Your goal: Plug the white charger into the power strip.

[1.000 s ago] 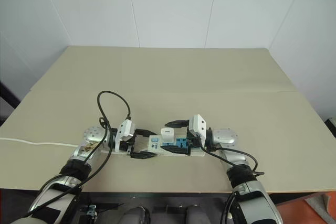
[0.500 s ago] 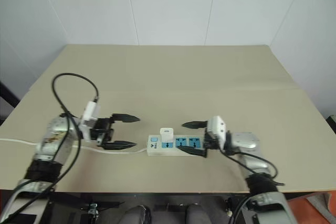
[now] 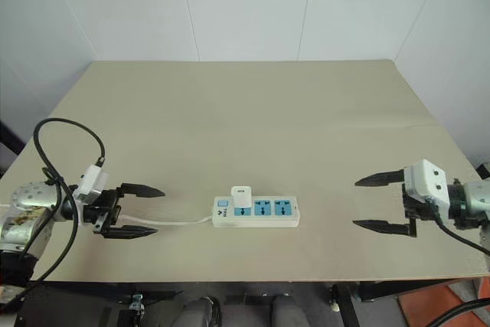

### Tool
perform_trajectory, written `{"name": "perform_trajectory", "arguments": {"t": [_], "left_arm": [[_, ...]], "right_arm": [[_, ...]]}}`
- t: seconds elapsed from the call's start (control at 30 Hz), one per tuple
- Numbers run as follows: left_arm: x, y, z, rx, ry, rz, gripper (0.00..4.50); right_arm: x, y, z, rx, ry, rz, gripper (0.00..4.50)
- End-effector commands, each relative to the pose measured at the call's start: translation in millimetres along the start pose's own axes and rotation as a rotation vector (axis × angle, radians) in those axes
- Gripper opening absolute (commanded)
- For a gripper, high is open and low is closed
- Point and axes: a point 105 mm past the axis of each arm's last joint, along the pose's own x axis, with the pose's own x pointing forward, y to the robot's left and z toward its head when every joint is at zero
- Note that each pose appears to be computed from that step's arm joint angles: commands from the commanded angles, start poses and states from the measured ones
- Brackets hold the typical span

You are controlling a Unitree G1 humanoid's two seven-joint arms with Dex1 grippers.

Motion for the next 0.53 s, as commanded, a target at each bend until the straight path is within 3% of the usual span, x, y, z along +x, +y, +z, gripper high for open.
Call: {"name": "perform_trajectory", "arguments": {"t": [0.03,0.53], "left_arm": [[-2.4,1.3,7.5,0.05,-0.015,0.011,4.47],[-0.5,3.2,3.3,0.037,-0.016,0.01,4.47]], "right_arm": [[-9.2,-1.2,15.0,-0.03,-0.009,-0.013,4.5],[-11.7,2.3,15.8,-0.024,0.014,-0.058,4.5]]}}
